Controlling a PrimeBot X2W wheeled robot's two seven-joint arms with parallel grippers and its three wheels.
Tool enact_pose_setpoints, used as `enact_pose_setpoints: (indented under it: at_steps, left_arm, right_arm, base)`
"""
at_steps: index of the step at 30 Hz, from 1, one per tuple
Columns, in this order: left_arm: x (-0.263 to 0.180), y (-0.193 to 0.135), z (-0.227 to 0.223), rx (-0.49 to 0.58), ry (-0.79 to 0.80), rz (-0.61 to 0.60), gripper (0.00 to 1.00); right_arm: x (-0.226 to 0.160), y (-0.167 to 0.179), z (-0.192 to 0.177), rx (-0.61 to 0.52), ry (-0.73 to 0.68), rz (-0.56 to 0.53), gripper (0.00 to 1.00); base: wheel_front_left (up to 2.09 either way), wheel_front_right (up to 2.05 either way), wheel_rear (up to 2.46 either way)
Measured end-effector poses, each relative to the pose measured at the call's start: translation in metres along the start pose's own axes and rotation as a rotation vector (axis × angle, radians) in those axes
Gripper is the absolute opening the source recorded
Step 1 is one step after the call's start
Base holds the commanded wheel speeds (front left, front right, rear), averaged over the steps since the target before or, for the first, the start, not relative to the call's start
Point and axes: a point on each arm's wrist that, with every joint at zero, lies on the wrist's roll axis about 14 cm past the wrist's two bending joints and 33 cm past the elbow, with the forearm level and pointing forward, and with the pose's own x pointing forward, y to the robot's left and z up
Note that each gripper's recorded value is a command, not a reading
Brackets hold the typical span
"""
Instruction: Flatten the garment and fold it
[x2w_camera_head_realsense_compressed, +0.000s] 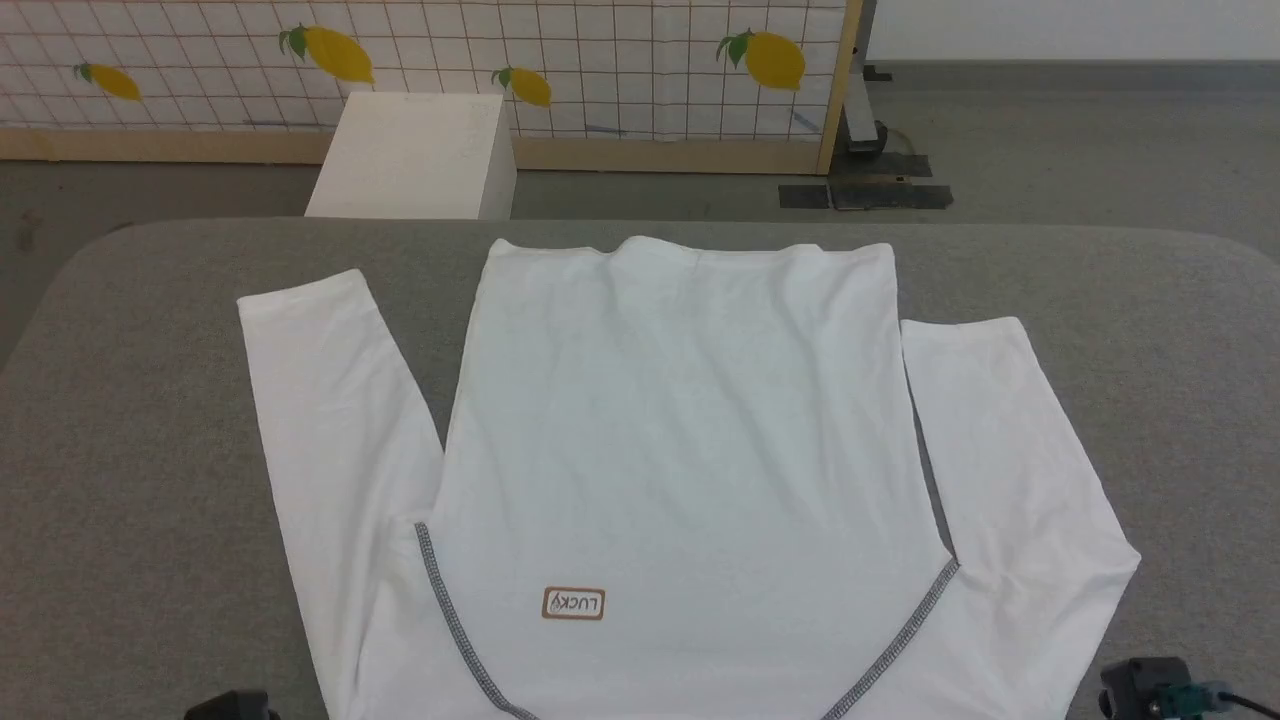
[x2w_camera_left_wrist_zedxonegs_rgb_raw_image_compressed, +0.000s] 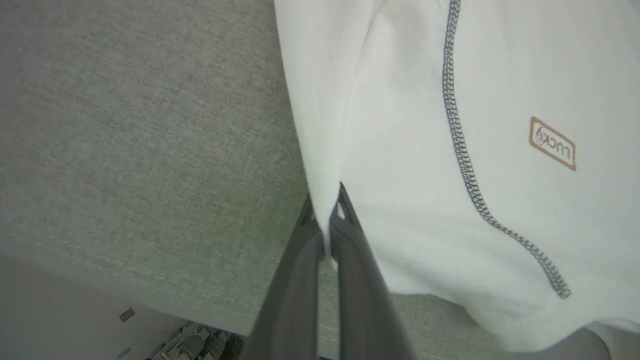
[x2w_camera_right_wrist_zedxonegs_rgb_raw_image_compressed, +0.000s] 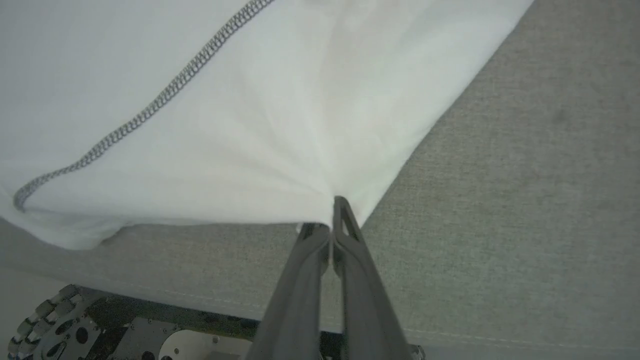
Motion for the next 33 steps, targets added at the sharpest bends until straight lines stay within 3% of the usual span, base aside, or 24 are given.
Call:
enact_pose_setpoints:
  at_steps: [4, 5, 6, 11, 17, 25, 33]
  left_arm:
    - [0.002, 0.0, -0.011, 0.008, 0.018, -0.001, 0.0]
    - [0.002, 0.001, -0.013, 0.008, 0.016, 0.002, 0.72]
    - [0.003, 0.0, -0.014, 0.013, 0.019, 0.001, 1.0]
    - [0.003, -0.004, -0.007, 0.021, -0.022, -0.022, 1.0]
    - [0.003, -0.008, 0.048, 0.083, -0.212, -0.043, 1.0]
    - [0.021, -0.024, 0.153, 0.33, -0.492, -0.067, 1.0]
    - [0.07, -0.053, 0.232, 0.539, -0.564, -0.102, 1.0]
  right_arm:
    - [0.007, 0.003, -0.016, 0.022, 0.013, 0.01, 0.04]
    - [0.008, 0.003, -0.018, 0.026, 0.008, 0.01, 0.27]
    - [0.009, 0.003, -0.018, 0.028, 0.001, 0.01, 1.0]
    - [0.007, 0.0, -0.006, 0.042, -0.081, -0.001, 1.0]
    - [-0.006, -0.012, 0.052, 0.015, -0.338, -0.046, 1.0]
    - [-0.017, -0.007, 0.121, -0.032, -0.654, -0.047, 1.0]
    - [0.005, 0.0, 0.157, -0.043, -0.76, -0.029, 1.0]
  base:
    - [0.0, 0.0, 0.0]
    - [0.0, 0.0, 0.0]
    - [0.0, 0.0, 0.0]
    - [0.0, 0.0, 0.0]
    - [0.0, 0.0, 0.0]
    - [0.0, 0.0, 0.0]
    - [0.0, 0.0, 0.0]
